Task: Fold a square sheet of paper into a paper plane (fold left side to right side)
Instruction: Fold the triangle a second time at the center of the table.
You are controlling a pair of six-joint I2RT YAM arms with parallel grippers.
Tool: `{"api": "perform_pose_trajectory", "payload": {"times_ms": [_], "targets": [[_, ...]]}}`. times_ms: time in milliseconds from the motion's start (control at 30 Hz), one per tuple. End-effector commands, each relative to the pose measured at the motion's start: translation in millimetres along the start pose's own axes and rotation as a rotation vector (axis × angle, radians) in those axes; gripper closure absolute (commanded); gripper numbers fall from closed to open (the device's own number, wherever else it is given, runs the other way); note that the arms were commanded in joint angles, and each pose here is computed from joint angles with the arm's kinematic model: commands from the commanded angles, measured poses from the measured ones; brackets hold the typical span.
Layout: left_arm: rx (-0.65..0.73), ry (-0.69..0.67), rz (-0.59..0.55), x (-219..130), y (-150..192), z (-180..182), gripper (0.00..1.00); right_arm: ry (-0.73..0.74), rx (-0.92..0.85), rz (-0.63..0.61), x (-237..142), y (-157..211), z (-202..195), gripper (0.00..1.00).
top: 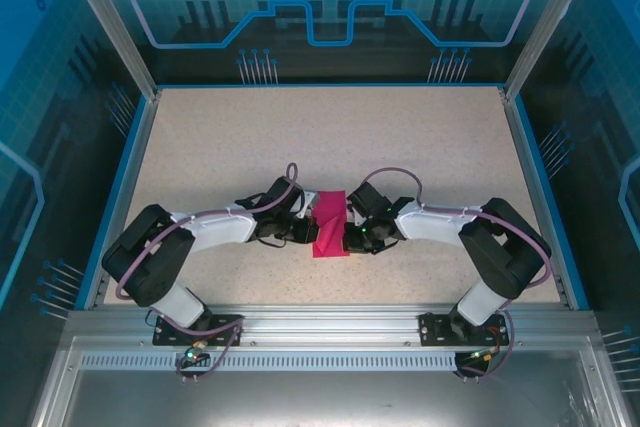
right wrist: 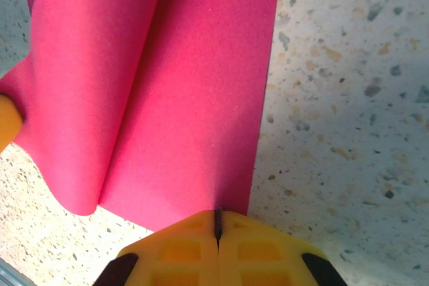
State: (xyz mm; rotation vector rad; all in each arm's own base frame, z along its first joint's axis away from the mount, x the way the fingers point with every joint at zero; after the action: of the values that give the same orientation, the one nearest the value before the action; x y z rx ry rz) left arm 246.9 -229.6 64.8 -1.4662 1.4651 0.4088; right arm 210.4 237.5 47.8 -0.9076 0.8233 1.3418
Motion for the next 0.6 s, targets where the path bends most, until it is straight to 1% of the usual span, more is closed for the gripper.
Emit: {"api": "perform_pose_trajectory", "payload": {"times_ms": [0, 567], "targets": [[0.025, -0.001, 0.005, 1, -7, 2, 1.00, 0.080, -0.014, 0.054, 8, 13, -11, 1.00], [0.035, -0.034, 0.020, 9, -18, 12, 1.00, 0.094, -0.025, 0.058, 7, 14, -11, 1.00]]}}
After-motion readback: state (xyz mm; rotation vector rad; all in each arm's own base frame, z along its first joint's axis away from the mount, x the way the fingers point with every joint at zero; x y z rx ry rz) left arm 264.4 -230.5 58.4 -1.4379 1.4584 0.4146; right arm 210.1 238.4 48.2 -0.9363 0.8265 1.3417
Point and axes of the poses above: each hand's point on the last joint's axis, 136 mm out from that joint toward the fingers, its own x axis out along the fingers, its own z axis along the line the jaws close on, y = z × x, the point moved 4 cm from there along -x, back along the fingers, and after that the axes turned 4 degrees about x, right-handed, at the moved point
